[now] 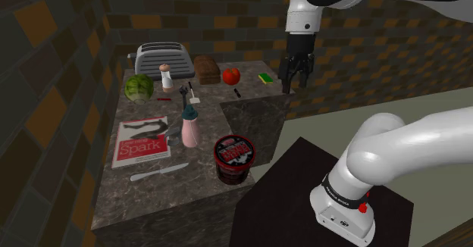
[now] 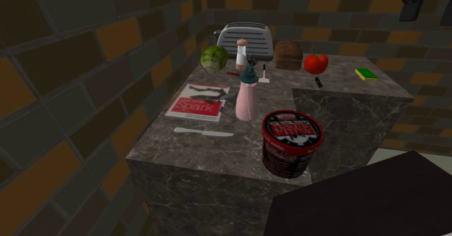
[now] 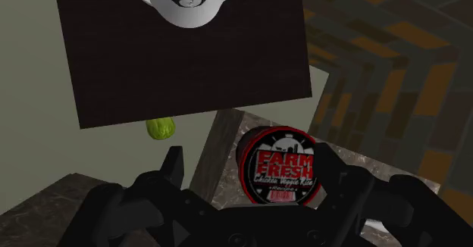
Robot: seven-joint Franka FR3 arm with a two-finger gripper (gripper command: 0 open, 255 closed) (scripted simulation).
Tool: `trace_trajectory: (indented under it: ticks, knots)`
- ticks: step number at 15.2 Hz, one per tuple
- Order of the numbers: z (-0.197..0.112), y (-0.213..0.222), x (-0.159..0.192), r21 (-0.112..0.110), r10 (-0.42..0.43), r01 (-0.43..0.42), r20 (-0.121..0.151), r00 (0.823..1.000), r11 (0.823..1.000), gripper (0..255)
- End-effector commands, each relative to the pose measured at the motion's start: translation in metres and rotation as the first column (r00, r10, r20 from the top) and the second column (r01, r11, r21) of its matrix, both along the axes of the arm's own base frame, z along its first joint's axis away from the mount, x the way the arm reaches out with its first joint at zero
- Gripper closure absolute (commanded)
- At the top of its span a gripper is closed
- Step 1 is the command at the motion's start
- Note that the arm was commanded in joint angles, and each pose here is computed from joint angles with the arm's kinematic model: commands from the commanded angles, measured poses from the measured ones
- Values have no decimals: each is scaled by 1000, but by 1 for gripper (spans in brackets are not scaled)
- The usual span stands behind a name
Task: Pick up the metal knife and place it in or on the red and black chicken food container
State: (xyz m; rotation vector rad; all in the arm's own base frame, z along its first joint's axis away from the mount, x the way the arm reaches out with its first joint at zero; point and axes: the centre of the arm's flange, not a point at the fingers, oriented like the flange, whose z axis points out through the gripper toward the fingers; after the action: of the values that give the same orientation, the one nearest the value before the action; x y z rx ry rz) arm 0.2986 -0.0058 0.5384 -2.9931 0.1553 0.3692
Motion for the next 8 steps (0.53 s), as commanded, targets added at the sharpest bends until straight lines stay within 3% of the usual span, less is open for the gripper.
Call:
trace_trajectory:
  ticks: [1,8]
  knots:
    - [0,0,0,0,0,0,0,1000,1000,0]
    - [-68,27,48,6,159,-160,73,985,987,0]
